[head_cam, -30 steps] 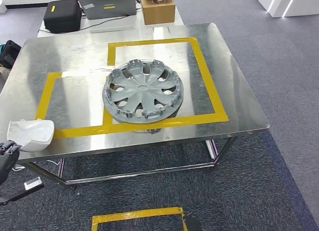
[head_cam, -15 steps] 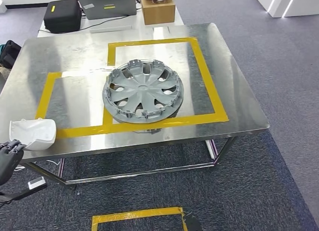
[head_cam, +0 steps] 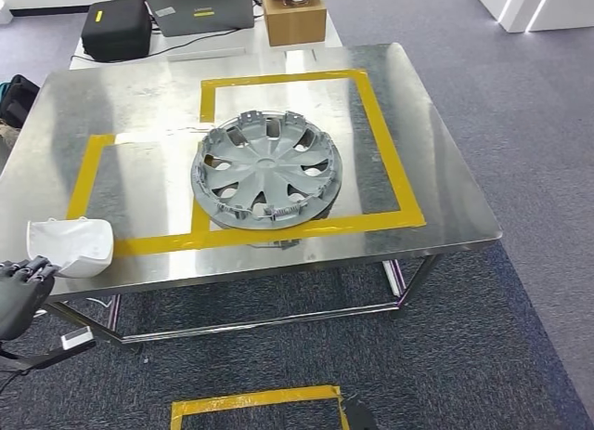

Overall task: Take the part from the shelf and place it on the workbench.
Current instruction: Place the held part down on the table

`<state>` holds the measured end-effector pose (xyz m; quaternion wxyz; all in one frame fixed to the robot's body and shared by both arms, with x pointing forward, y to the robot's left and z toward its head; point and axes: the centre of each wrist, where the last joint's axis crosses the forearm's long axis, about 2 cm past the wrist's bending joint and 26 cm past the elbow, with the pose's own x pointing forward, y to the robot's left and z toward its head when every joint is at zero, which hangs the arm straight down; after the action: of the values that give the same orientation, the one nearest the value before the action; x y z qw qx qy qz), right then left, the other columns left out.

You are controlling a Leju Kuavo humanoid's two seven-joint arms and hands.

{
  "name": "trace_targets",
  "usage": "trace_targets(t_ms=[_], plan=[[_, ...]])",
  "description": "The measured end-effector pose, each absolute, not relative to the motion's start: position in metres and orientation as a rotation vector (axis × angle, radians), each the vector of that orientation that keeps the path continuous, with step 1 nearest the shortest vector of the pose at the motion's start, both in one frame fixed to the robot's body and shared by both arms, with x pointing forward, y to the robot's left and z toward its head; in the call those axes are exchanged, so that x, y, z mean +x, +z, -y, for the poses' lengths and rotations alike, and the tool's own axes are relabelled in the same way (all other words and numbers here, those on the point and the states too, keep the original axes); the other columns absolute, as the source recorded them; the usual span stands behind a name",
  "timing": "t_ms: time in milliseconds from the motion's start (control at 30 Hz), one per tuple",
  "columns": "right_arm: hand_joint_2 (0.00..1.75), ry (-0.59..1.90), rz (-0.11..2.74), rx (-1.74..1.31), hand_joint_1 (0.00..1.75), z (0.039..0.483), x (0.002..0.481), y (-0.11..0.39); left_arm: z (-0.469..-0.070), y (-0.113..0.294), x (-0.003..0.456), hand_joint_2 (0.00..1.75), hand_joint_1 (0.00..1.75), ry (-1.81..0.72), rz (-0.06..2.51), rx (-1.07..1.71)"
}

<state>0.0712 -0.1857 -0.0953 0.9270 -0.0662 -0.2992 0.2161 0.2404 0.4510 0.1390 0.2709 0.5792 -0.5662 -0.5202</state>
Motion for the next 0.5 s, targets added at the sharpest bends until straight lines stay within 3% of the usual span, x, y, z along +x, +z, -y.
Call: trace_targets(t_ms=[500], plan=[[0.0,0.443,0.612,-0.134,0.0,0.186,0.072,-0.095,-0.441,0.138,0.245,1.75,1.75,-1.428,1.543,1.542]])
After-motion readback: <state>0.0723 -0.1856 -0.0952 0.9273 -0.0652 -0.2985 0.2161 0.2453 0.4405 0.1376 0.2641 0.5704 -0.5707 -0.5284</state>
